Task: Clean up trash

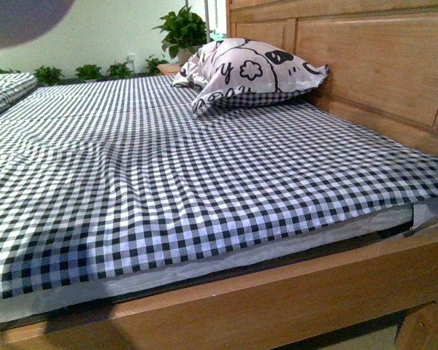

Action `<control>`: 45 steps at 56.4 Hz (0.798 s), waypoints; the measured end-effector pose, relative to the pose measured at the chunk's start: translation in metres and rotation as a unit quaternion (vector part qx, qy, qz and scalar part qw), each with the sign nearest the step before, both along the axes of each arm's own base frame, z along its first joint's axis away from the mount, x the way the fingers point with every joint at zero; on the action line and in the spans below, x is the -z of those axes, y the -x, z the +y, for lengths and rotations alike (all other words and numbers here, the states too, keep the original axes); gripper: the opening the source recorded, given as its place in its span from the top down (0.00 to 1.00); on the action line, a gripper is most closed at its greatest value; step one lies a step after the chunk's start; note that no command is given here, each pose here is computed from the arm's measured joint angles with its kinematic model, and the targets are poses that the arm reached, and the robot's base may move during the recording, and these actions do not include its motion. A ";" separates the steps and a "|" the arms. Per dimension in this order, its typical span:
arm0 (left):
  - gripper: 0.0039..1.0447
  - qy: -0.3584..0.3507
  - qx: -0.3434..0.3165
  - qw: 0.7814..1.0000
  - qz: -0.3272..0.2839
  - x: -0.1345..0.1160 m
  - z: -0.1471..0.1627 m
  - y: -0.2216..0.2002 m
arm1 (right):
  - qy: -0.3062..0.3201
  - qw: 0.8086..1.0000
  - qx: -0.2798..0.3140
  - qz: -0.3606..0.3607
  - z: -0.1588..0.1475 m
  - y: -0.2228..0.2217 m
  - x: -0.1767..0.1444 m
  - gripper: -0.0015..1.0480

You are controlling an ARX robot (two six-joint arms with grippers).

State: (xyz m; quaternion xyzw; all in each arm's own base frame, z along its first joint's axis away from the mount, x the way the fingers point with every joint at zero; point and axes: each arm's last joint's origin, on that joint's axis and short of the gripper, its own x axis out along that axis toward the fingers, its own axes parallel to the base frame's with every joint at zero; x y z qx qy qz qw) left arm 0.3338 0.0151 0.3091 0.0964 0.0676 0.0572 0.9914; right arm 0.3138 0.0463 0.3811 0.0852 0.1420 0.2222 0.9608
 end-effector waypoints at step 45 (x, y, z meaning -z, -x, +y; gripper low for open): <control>0.78 0.072 -0.060 0.983 -0.160 -0.033 -0.056 0.181 | -0.096 0.983 0.039 -0.153 -0.032 0.182 -0.055 0.82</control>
